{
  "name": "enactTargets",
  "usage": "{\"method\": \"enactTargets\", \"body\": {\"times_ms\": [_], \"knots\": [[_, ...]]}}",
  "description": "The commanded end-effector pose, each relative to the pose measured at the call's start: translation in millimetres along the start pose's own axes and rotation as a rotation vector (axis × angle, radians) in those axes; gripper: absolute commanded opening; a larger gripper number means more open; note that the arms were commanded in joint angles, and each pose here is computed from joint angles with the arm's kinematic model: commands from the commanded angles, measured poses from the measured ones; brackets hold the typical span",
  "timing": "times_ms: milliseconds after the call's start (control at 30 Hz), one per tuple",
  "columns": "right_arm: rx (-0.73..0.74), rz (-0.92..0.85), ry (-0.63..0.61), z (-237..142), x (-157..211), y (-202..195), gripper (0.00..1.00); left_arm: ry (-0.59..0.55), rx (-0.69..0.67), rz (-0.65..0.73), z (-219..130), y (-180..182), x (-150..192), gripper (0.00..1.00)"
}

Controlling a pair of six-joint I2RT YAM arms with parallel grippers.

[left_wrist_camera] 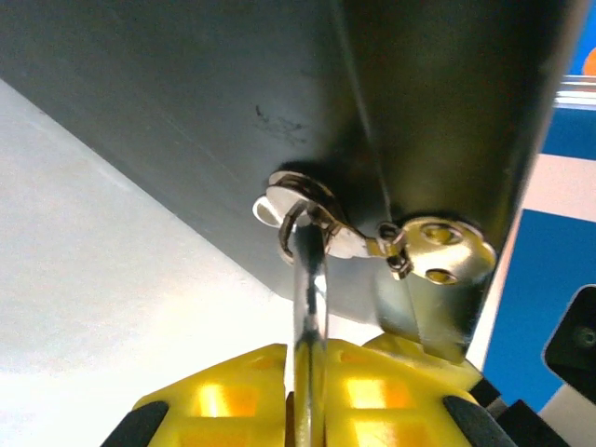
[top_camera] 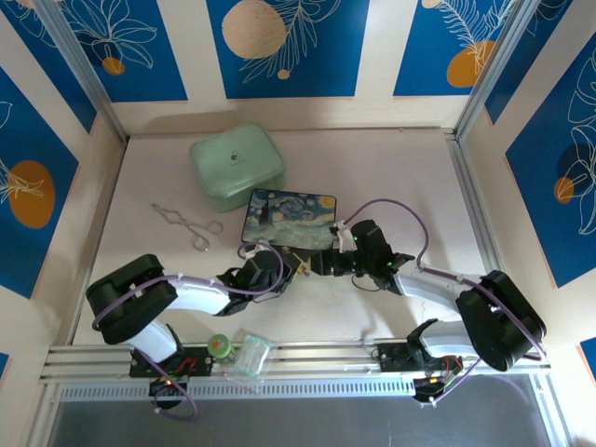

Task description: Unlock a padlock with a key

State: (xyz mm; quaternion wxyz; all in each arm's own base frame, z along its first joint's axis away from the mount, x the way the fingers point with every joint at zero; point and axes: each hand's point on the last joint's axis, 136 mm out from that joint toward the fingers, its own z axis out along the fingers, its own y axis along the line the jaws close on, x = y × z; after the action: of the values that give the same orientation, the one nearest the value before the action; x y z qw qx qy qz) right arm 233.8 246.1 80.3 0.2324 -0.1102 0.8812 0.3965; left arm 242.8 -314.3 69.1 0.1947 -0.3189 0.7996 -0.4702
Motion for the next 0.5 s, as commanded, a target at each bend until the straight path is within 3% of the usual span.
{"method": "enactTargets", "body": {"times_ms": [0, 133, 467], "knots": [[0.108, 0.067, -0.023, -5.6, -9.4, -13.5, 0.59, 0.025, -0.038, 0.113, 0.5, 5.7, 5.4, 0.0], [0.289, 0.163, 0.008, -12.5, -9.3, -37.5, 0.61, 0.061, -0.121, 0.174, 2.8, 29.3, 7.6, 0.0], [0.309, 0.208, -0.099, -19.9, -36.8, -38.0, 0.66, 0.055, -0.331, 0.38, -3.0, 59.8, -2.8, 0.0]]}}
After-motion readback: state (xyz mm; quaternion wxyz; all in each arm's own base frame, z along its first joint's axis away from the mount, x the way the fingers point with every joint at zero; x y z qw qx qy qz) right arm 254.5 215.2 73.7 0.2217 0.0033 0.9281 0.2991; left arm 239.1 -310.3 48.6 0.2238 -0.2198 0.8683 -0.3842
